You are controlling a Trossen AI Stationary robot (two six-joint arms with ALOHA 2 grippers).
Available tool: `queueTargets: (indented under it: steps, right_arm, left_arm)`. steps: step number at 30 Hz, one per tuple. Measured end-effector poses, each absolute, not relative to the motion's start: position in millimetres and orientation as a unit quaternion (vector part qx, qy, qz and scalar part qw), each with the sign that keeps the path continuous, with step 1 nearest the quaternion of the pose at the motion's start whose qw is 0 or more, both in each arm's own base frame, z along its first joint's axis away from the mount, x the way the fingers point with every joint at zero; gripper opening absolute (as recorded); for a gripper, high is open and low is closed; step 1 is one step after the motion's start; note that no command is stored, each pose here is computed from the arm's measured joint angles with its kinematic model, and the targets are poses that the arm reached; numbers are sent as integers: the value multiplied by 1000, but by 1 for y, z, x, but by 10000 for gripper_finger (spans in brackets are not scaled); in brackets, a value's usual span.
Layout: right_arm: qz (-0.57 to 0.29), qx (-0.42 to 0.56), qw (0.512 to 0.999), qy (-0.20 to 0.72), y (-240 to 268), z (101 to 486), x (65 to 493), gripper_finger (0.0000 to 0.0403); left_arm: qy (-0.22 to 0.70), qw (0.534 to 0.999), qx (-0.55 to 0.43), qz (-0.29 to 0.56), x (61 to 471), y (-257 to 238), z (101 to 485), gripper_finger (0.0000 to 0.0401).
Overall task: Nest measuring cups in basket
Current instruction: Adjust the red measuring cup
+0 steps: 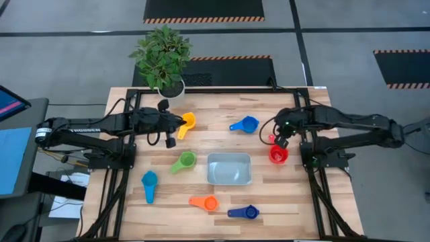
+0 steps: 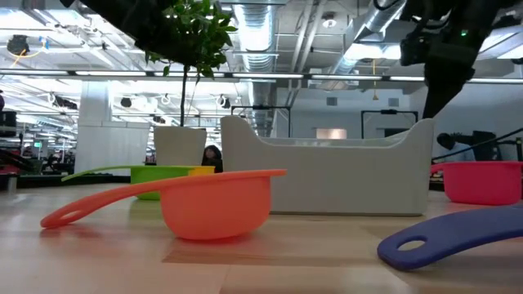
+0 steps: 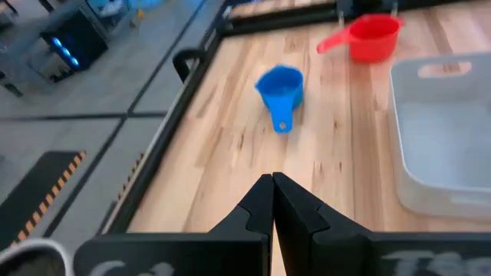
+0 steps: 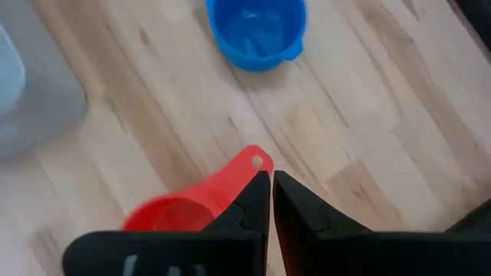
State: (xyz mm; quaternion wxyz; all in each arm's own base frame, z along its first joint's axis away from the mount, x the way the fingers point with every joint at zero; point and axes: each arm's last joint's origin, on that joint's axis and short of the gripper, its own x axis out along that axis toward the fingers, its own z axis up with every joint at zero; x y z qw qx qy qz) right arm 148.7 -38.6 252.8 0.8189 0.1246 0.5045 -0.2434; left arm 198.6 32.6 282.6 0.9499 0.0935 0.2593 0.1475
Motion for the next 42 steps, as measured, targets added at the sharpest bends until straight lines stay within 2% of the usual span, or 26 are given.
queueTargets:
  steps: [4, 15, 30, 33, 42]
  right_arm:
    - [-238, 125, 820, 506, -38, 247, 162, 42]
    - [-224, 102, 773, 585, -42, 219, 184, 42]
    - [-267, 152, 658, 688, -42, 187, 188, 42]
    - [-277, 158, 657, 683, -42, 192, 189, 42]
    - [-250, 140, 720, 632, -41, 226, 193, 42]
  left_arm:
    - [291, 942, 75, 148, 195, 32, 277, 0]
    - [296, 941, 51, 154, 194, 32, 275, 0]
    - [304, 939, 51, 153, 193, 32, 274, 0]
    - [304, 939, 52, 154, 193, 32, 274, 0]
    - [302, 938, 46, 163, 193, 32, 274, 0]
